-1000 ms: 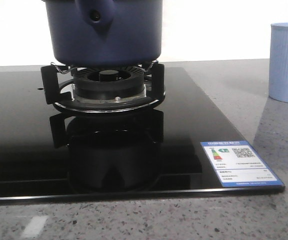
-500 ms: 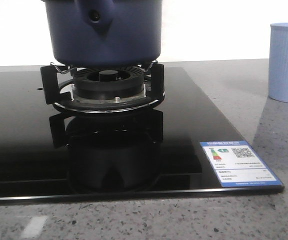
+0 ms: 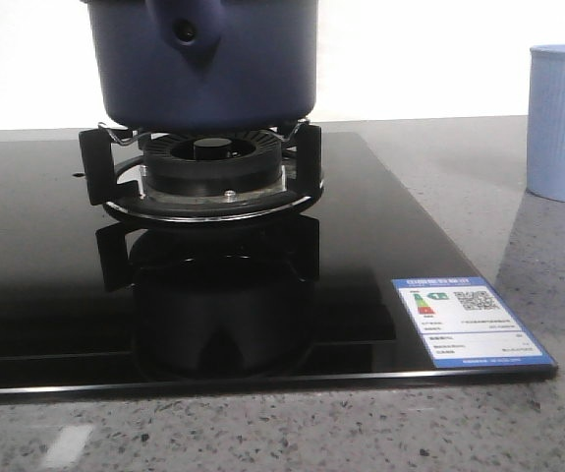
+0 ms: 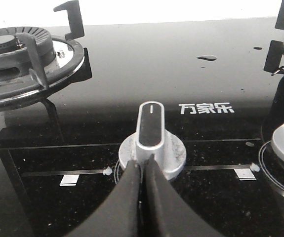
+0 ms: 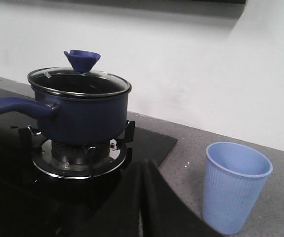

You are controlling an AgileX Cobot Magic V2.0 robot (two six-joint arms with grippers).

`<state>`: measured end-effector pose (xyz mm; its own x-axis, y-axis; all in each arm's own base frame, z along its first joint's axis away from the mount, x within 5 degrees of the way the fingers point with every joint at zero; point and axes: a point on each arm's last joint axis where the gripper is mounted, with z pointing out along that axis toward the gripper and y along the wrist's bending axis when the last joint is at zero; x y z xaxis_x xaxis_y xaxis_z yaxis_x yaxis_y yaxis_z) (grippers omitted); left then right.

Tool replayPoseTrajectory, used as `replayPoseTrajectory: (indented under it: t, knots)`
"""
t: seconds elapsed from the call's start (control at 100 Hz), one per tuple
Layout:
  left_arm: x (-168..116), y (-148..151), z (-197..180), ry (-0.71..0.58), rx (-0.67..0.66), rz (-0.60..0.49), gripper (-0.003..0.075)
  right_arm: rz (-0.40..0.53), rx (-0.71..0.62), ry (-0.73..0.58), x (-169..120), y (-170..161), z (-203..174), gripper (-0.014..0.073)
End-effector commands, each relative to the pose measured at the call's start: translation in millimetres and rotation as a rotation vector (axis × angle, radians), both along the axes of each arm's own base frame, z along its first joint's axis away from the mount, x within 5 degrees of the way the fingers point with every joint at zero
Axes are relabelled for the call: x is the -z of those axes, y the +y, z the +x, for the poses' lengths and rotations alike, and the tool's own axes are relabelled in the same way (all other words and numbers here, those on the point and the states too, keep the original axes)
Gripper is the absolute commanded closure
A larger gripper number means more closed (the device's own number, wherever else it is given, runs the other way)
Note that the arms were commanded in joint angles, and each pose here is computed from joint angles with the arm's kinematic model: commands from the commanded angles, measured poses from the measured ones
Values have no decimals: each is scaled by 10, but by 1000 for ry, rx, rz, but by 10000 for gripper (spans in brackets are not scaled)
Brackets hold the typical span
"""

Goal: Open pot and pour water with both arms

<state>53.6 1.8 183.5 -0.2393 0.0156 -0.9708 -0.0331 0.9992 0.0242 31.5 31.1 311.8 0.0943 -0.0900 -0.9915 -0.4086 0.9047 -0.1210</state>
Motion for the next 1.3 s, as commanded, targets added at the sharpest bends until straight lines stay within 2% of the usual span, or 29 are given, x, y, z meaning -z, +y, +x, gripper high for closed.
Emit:
replayPoseTrajectory:
  t: [0.0, 0.3, 0.36, 0.46, 0.49, 0.52, 0.54, 0.55, 0.59, 0.66, 0.86, 1.29]
  knots:
    - [75, -2, 3, -35, -5, -27, 739, 37, 28, -51, -112, -27, 3, 661]
    - [75, -2, 3, -35, -5, -27, 739, 14, 50, -43, -39, -40, 41, 661]
    - [75, -2, 3, -35, -5, -27, 739, 27, 128, -93, -22, -104, 88, 661]
    - [75, -2, 3, -35, -5, -27, 739, -46, 288, -182, 89, -226, 177, 661]
    - [75, -2, 3, -35, -5, -27, 739, -31, 312, -197, 132, -243, 197, 661]
    - [75, -2, 3, -35, -5, -27, 739, 24, 319, -201, 179, -250, 215, 661]
    - [75, -2, 3, -35, -5, -27, 739, 26, 325, -193, 235, -252, 232, 661]
    - [75, -2, 3, -35, -5, -27, 740, 67, 321, -177, 273, -252, 242, 661]
    - [75, -2, 3, -35, -5, -27, 739, 121, 332, -145, 373, -259, 266, 661]
    - [75, -2, 3, -35, -5, -27, 739, 156, 370, -81, 600, -280, 310, 661]
    - [75, -2, 3, -35, -5, -27, 739, 141, 464, -21, 992, -336, 323, 661]
    - [75, -2, 3, -35, -5, -27, 739, 104, 549, 206, 1249, -382, 220, 661]
